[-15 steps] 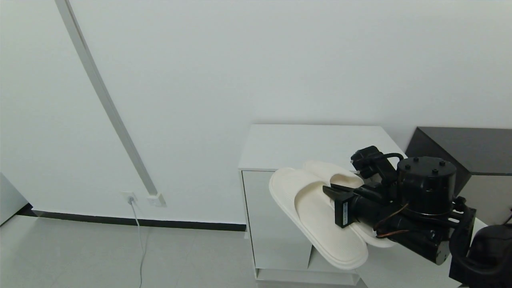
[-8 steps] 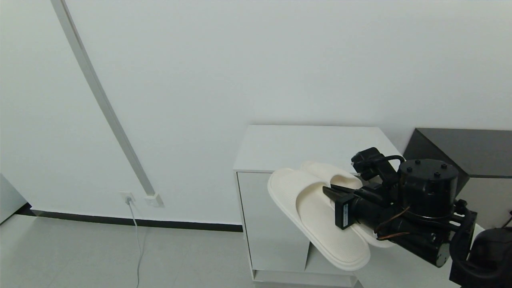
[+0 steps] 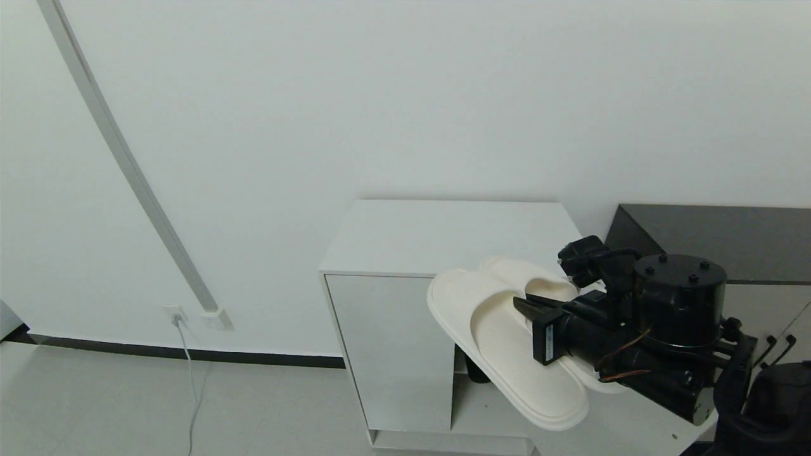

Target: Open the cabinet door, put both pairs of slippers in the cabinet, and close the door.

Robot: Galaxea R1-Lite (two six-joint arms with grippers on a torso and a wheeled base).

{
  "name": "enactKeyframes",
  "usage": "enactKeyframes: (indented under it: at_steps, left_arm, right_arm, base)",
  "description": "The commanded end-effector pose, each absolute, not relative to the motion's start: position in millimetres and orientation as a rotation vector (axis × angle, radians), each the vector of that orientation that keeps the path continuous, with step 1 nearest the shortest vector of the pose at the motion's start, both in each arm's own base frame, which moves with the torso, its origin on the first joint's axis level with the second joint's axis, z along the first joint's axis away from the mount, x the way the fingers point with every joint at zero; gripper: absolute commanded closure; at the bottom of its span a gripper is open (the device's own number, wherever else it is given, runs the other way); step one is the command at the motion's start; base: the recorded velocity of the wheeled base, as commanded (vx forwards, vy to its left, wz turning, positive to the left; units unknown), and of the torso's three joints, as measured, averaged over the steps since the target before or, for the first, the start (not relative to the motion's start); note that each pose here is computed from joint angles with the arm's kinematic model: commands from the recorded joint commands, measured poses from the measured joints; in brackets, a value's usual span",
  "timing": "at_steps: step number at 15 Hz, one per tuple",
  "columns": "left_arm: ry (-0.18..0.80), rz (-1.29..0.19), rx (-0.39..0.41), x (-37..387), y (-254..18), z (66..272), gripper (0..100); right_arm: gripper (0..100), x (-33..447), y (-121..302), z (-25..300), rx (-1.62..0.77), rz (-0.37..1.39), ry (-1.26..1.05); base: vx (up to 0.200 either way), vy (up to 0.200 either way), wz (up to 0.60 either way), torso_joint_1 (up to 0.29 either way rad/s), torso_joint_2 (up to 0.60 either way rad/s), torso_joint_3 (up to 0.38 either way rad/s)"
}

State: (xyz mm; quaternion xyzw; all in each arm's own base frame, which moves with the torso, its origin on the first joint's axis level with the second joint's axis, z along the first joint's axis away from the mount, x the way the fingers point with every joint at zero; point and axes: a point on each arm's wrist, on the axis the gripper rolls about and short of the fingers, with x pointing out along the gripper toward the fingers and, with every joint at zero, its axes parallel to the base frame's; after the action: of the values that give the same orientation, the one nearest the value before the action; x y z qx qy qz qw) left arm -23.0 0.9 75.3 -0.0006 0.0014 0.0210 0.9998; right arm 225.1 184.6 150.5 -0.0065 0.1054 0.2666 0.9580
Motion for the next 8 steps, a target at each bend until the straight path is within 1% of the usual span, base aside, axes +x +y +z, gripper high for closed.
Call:
enactKeyframes:
  at_steps: [1,8]
  left_arm:
    - [0.005,0.043,-0.001,-22.9,0.9,75.3,100]
    - [0.005,0.043,-0.001,-22.9,0.9,75.3,100]
  right_arm:
    - [100,224.4,184.5,150.2,-0.013,0.542,0.215]
    - [100,224.0,184.2,151.0,-0.009,0.543,0.206]
  base:
    - [0.000,0.000,0.00,0.000,0.00,0.000]
    - [0.000,0.000,0.00,0.000,0.00,0.000]
